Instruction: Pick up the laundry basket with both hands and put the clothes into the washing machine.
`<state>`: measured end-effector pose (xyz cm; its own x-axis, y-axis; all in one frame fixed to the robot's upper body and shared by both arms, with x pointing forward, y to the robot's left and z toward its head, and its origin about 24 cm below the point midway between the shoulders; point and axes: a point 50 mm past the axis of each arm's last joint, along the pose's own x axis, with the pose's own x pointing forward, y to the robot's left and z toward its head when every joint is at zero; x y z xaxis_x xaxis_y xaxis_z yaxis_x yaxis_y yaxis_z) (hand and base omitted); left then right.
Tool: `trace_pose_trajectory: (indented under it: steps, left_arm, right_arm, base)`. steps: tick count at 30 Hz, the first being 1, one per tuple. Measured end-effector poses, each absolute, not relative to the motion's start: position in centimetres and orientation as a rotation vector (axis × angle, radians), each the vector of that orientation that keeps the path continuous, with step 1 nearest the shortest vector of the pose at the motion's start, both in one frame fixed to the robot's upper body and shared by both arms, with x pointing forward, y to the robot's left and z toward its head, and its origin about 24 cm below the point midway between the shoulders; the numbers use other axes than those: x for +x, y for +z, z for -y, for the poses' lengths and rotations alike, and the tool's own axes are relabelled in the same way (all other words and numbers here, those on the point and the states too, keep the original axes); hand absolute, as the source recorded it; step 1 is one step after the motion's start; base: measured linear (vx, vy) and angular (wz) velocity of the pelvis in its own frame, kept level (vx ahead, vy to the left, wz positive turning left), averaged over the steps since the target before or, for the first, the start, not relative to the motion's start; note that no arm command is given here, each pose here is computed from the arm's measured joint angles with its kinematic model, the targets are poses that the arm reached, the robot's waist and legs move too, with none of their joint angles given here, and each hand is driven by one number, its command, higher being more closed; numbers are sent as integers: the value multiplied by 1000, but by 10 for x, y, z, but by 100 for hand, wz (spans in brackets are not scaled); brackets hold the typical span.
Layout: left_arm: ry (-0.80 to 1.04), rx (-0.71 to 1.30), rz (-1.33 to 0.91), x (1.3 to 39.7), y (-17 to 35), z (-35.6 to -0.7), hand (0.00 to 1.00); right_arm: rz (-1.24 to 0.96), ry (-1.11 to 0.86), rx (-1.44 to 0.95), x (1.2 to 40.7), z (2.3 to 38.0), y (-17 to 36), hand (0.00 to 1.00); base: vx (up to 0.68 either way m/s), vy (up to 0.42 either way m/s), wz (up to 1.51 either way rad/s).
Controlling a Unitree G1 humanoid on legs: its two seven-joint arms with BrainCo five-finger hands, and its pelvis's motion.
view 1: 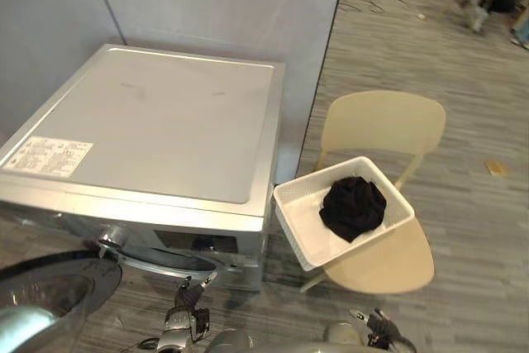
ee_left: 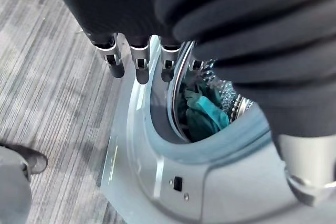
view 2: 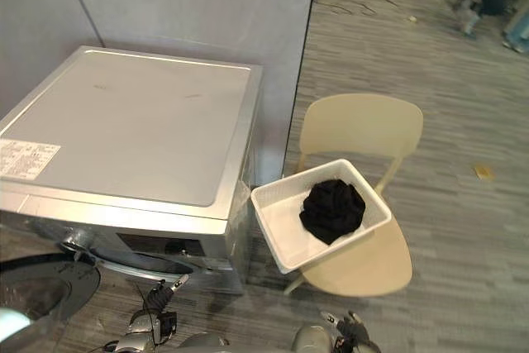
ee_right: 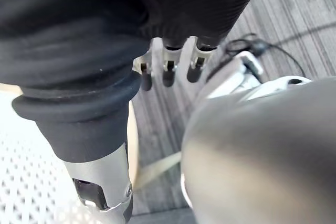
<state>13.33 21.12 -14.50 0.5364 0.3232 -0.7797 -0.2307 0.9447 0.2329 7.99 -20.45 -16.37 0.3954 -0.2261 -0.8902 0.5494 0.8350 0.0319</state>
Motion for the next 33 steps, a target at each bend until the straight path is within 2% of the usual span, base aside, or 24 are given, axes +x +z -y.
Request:
trace_pose_trajectory:
  steps: [2, 5, 11, 15, 17, 20, 22, 27, 33]
  left_arm:
    - [396, 66, -993, 116, -150, -218, 0]
    - [493, -77, -1110, 81, -163, -205, 0]
    - [546, -124, -1091, 80, -162, -212, 0]
    - [507, -115, -1098, 80, -163, -208, 0]
    - [472, -82, -1103, 82, -163, -208, 0]
    - [438, -31, -1105, 84, -162, -209, 0]
    - [378, 26, -1098, 91, -161, -208, 0]
    - [332, 72, -1083, 101, -159, -205, 0]
    - [304, 171, -1038, 117, -152, -221, 0]
  right_arm:
    - [-1064, -523, 377, 78, 204, -164, 0]
    - [-1009, -521, 341, 93, 218, -158, 0]
    - [-1013, -513, 292, 91, 224, -156, 0]
    - [-982, -509, 266, 102, 233, -152, 0]
    - [-961, -482, 269, 109, 226, -150, 0]
    - [-897, -343, 225, 133, 204, -142, 0]
    - [-786, -164, 145, 161, 178, -125, 0]
    - [-489, 83, 73, 199, 140, -75, 0]
    - [-133, 129, 3, 225, 133, -4, 0]
  base:
    - [50, -666, 23]
    - [-19, -591, -17]
    - [-91, -350, 58]
    - [-146, -166, 55]
    - [-116, -18, 51]
    - [-97, 35, 9]
    - [-12, 40, 34]
    - [-5, 61, 15]
    - [-1, -12, -29]
